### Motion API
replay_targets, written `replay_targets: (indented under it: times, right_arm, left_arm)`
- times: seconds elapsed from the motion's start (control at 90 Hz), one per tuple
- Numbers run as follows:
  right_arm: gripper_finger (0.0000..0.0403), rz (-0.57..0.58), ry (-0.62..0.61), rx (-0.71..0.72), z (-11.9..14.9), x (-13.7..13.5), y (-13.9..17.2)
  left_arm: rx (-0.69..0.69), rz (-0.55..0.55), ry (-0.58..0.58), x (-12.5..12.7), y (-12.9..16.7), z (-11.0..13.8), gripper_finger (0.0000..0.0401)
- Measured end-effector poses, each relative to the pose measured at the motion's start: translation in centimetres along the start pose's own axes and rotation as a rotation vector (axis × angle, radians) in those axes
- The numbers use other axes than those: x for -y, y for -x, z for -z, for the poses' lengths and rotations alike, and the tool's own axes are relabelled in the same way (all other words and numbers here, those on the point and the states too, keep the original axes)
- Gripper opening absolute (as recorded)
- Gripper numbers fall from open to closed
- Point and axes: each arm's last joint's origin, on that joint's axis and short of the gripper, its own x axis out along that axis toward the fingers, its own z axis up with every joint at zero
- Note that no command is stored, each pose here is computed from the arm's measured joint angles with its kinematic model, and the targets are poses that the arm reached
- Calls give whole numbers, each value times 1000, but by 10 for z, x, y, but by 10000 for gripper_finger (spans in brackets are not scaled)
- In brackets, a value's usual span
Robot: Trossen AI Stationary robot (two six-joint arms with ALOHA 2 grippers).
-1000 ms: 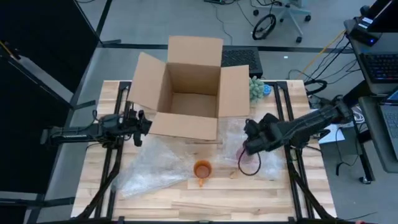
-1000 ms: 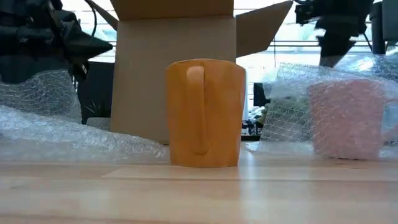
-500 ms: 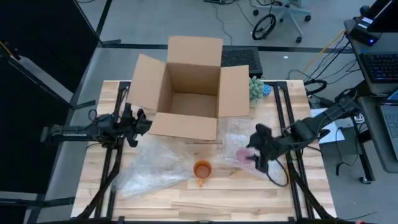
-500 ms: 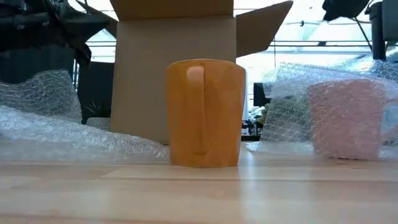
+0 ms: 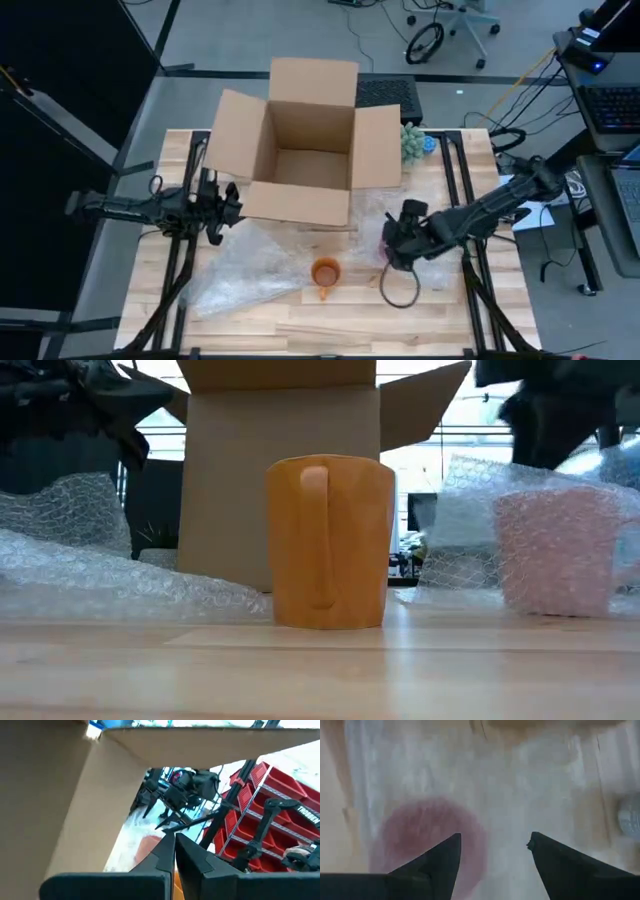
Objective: Wrap mug
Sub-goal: Wrap the pink mug with the transparent bubble wrap
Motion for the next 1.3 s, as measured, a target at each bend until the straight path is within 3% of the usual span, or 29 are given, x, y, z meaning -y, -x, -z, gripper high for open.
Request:
replay_targets:
  times: [0.178, 0.533, 0.778, 1.033, 1.3]
  right_arm:
    - [223, -39, 26, -121, -3, 10, -12]
    - [223, -170, -67, 44, 5, 21, 28]
    - [223, -137, -83, -61, 32, 14, 42]
    - [223, -107, -85, 5, 45, -5, 6]
    - [223, -136, -64, 144, 26, -2, -4]
  left_arm:
    - [-33, 20, 17, 3, -2, 4, 0]
    - [-56, 24, 24, 5, -2, 7, 0]
    - [-59, 24, 30, 5, -2, 7, 0]
    - [-60, 22, 25, 5, -2, 7, 0]
    - [-59, 18, 31, 5, -2, 7, 0]
